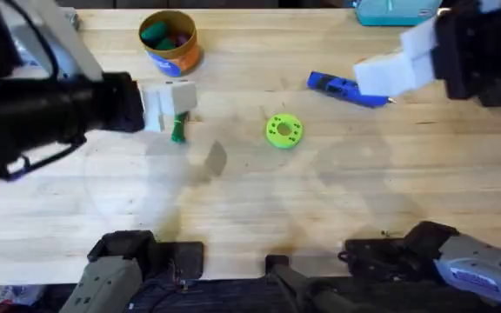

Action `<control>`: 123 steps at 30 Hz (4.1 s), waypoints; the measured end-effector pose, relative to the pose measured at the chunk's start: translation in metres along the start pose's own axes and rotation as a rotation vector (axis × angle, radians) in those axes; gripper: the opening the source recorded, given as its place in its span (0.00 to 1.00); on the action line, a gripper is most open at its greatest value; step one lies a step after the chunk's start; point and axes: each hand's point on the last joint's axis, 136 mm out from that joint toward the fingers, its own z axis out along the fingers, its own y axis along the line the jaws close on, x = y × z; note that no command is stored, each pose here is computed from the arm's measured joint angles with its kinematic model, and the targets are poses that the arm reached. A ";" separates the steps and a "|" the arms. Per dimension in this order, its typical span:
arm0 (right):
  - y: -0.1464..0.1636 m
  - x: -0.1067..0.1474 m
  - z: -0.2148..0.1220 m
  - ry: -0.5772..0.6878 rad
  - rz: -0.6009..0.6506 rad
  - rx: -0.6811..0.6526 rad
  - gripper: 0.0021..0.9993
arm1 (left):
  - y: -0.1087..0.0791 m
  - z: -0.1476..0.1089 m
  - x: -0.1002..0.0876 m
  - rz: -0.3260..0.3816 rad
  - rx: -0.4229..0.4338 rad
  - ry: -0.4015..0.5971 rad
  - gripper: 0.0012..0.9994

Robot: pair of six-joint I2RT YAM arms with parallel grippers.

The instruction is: Pick up the gripper from the table and insert it into the empty holder that is missing its gripper. Then pick up a screw, insert it into the mounting hole, and use the screwdriver to tighten it. Finally, clean up the table by picking up the vegetable and placing it into the bucket.

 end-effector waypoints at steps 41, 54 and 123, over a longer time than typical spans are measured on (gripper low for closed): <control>-0.015 0.093 -0.026 -0.108 0.361 -0.029 0.99 | 0.096 0.117 0.071 -0.080 -0.212 0.572 0.99; -0.015 0.093 -0.026 -0.108 0.361 -0.029 0.99 | 0.096 0.117 0.071 -0.080 -0.212 0.572 0.99; -0.015 0.093 -0.026 -0.108 0.361 -0.029 0.99 | 0.096 0.117 0.071 -0.080 -0.212 0.572 0.99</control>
